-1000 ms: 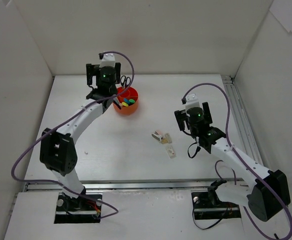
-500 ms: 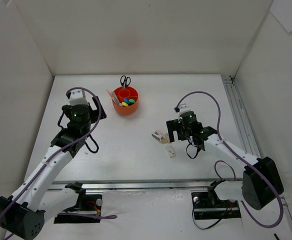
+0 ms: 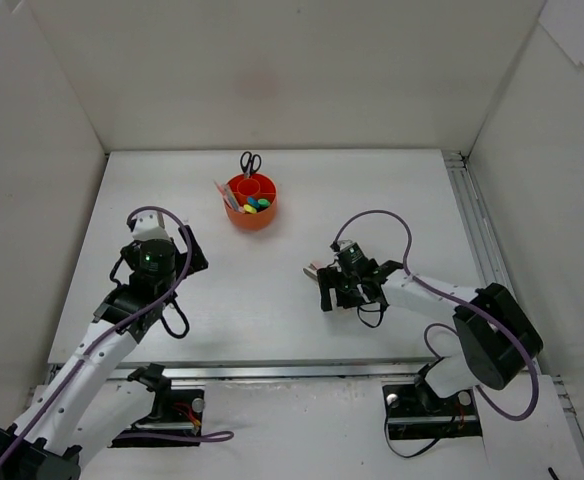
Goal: Sort the stationery into containers
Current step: Pick up the stationery from the center of the board, then place the stationery in the storage box, then pick up the stationery from the center of the board.
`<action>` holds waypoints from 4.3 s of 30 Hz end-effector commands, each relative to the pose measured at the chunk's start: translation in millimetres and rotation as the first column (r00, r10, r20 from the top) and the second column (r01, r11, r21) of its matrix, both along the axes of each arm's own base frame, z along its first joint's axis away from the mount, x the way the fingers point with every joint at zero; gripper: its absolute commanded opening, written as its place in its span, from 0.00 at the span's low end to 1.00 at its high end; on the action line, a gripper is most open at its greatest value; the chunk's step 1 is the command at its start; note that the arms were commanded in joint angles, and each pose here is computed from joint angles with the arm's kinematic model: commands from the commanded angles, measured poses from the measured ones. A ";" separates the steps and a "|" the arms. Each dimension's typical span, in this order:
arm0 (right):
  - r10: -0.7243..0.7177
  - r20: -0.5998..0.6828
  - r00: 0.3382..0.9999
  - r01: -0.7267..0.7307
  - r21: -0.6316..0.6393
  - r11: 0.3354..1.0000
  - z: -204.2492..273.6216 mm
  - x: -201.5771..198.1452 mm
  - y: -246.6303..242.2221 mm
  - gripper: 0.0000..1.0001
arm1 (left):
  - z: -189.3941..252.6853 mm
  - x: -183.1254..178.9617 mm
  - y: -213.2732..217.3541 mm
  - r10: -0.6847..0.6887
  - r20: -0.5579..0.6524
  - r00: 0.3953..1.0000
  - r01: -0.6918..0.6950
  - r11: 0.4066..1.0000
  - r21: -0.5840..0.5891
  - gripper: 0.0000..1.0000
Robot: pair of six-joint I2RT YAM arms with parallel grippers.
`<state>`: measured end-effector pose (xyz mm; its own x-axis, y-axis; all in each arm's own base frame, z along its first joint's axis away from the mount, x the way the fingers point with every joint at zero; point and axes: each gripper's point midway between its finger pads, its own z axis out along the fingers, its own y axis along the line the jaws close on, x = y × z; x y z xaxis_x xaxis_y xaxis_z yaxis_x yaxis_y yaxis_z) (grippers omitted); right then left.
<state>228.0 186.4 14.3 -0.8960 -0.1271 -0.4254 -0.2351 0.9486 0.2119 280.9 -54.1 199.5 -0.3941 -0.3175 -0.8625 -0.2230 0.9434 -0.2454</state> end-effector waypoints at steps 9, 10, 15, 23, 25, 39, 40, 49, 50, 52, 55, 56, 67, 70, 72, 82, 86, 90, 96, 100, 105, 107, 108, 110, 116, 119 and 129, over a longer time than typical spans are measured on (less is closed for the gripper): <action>-0.066 0.060 0.996 0.076 -0.184 0.980 0.0 0.1 -4.7 0.16 | 13.6 7.3 3.6 0.027 0.040 0.999 -0.027 1.000 -0.009 1.00; -0.056 0.088 0.995 0.072 -0.184 0.980 7.4 4.5 -1.8 0.14 | 14.9 7.7 3.5 0.027 0.047 0.999 -0.026 1.000 -0.010 1.00; 0.045 0.207 0.977 -0.018 -0.130 0.991 54.6 24.6 18.7 0.12 | 11.8 7.4 3.7 0.026 0.044 0.999 -0.025 1.000 -0.008 1.00; 0.209 0.511 0.834 -0.110 -0.217 0.970 165.5 110.5 56.6 0.13 | 2.1 8.0 -2.1 0.001 0.030 1.000 0.000 0.999 -0.033 1.00; 0.214 0.587 0.781 -0.126 -0.187 0.974 199.6 135.9 76.3 0.13 | -1.9 8.5 -2.3 0.000 0.024 1.000 0.001 0.999 -0.046 1.00; 0.334 0.850 0.408 -0.422 -0.150 0.894 264.4 257.5 206.1 0.17 | -9.3 -6.8 19.8 0.063 -0.021 0.998 -0.064 0.997 -0.047 1.00; 0.322 0.867 0.380 -0.424 -0.146 0.894 268.2 261.1 210.2 0.19 | -9.4 -8.6 21.1 0.067 -0.022 0.998 -0.068 0.997 -0.044 0.99; 0.285 0.906 0.314 -0.452 -0.121 0.884 233.5 298.1 249.3 0.23 | -14.2 -15.6 31.9 0.102 -0.025 0.995 -0.103 0.994 -0.043 0.99; 0.282 0.905 0.317 -0.447 -0.120 0.887 229.9 301.7 250.9 0.23 | -15.4 -16.3 32.4 0.103 -0.027 0.994 -0.104 0.994 -0.041 1.00; 0.281 0.903 0.326 -0.435 -0.120 0.892 218.9 309.2 255.0 0.24 | -16.7 -17.9 35.7 0.115 -0.032 0.993 -0.117 0.992 -0.039 1.00; 0.266 0.907 0.327 -0.406 -0.120 0.906 214.9 316.5 253.0 0.24 | -16.0 -20.2 37.8 0.122 -0.033 0.992 -0.123 0.992 -0.034 1.00; 0.263 0.905 0.335 -0.387 -0.122 0.914 211.0 320.1 249.1 0.24 | -16.9 -20.8 40.1 0.129 -0.036 0.991 -0.130 0.991 -0.033 0.99; 0.221 0.898 0.381 -0.353 -0.079 0.932 198.9 318.5 237.6 0.30 | -17.2 -19.5 38.8 0.117 -0.035 0.992 -0.118 0.993 -0.027 0.99; 0.213 0.896 0.390 -0.336 -0.077 0.939 197.3 321.8 230.3 0.30 | -18.2 -19.0 37.7 0.111 -0.038 0.993 -0.112 0.993 -0.028 1.00; 0.212 0.895 0.393 -0.335 -0.076 0.939 197.2 322.1 229.2 0.31 | -17.9 -18.2 36.5 0.105 -0.036 0.994 -0.106 0.994 -0.031 1.00; 0.217 0.903 0.370 -0.375 -0.069 0.924 218.7 308.0 227.0 0.51 | -12.1 -15.9 35.9 0.098 -0.027 0.995 -0.098 0.994 -0.036 1.00; 0.210 0.917 0.340 -0.414 -0.054 0.909 242.6 297.2 230.6 0.54 | -7.9 -15.6 34.0 0.087 -0.015 0.996 -0.088 0.995 -0.044 0.99; 0.216 0.926 0.309 -0.476 -0.046 0.878 280.8 275.5 230.3 0.62 | -2.8 -15.8 32.0 0.076 -0.006 0.997 -0.076 0.996 -0.053 1.00; 0.243 0.905 0.350 -0.527 -0.024 0.849 296.1 224.9 206.8 0.98 | 1.4 -17.4 24.0 0.033 0.010 0.999 -0.032 0.996 -0.078 0.99; 0.318 0.790 0.525 -0.447 -0.062 0.893 237.6 188.4 156.1 0.98 | -2.6 -20.0 18.5 0.004 0.006 1.000 -0.003 0.996 -0.094 0.99; 0.318 0.512 0.798 -0.256 -0.189 0.948 156.1 133.5 63.8 0.98 | -12.2 -20.4 5.7 -0.066 -0.015 0.998 0.063 0.991 -0.117 1.00; 0.313 0.425 0.849 -0.241 -0.217 0.946 136.5 114.7 44.1 0.98 | -13.8 -19.5 1.7 -0.087 -0.017 0.996 0.084 0.989 -0.123 1.00; 0.322 0.382 0.866 -0.253 -0.221 0.942 124.6 107.4 38.7 0.98 | -16.7 -19.7 0.2 -0.096 -0.023 0.995 0.092 0.988 -0.125 0.99; 0.335 0.306 0.891 -0.278 -0.214 0.936 106.7 97.9 36.3 0.98 | -17.4 -19.6 -5.9 -0.119 -0.020 0.993 0.115 0.984 -0.138 0.99; 0.375 0.058 0.925 -0.358 -0.197 0.913 64.0 86.1 37.3 0.98 | -24.4 -22.8 -8.8 -0.131 -0.031 0.991 0.125 0.980 -0.153 0.99; 0.373 0.012 0.928 -0.363 -0.211 0.908 51.7 90.9 39.3 0.98 | -27.7 -25.2 -7.5 -0.125 -0.036 0.992 0.118 0.981 -0.155 0.99; 0.344 -0.020 0.939 -0.340 -0.216 0.915 29.2 118.9 55.5 0.94 | -30.9 -28.3 -0.9 -0.092 -0.047 0.995 0.084 0.986 -0.143 1.00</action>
<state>335.2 235.2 30.3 -0.7678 -0.5412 -0.3428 -0.5745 0.8185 -0.0055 246.4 -56.0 157.9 -0.5085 -0.3822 -0.7716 -0.1548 0.9220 -0.3548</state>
